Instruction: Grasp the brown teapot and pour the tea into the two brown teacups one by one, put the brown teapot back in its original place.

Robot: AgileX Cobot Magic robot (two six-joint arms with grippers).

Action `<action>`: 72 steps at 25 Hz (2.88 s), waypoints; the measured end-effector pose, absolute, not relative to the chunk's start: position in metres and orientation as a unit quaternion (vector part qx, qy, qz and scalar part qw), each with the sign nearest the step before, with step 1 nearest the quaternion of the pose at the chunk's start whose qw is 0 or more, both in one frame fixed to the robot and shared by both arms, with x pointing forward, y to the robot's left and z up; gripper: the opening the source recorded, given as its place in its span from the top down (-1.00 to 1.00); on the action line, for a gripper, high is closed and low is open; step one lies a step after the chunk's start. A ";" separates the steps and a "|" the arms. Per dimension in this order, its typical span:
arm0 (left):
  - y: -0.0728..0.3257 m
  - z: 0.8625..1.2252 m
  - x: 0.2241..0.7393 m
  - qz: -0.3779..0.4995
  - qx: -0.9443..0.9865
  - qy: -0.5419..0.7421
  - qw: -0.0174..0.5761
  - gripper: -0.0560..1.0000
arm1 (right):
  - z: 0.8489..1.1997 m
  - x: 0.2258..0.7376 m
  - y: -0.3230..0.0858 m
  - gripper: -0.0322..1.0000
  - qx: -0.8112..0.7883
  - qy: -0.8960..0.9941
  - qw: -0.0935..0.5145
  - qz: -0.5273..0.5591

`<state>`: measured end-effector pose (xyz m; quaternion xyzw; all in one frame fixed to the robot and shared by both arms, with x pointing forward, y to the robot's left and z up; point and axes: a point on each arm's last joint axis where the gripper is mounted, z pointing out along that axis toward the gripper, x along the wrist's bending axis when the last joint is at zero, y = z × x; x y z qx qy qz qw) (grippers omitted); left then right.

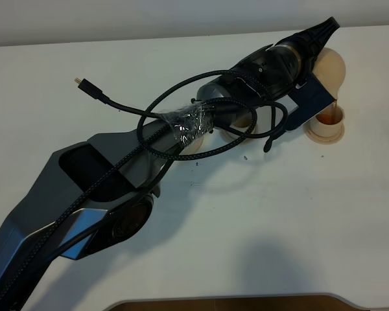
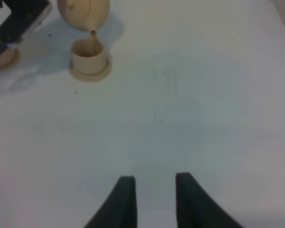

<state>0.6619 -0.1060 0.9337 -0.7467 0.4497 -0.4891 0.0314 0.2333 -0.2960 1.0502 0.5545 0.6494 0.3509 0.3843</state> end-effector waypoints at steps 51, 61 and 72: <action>-0.110 0.942 0.665 -0.531 -0.693 0.485 0.049 0.70 | 1.050 0.233 -0.296 0.49 0.555 0.649 0.384 0.351; -0.110 0.943 0.665 -0.534 -0.686 0.491 0.058 0.70 | 1.050 0.233 -0.296 0.49 0.555 0.649 0.384 0.351; -0.110 0.943 0.665 -0.534 -0.687 0.490 0.057 0.70 | 1.050 0.233 -0.296 0.49 0.555 0.649 0.384 0.351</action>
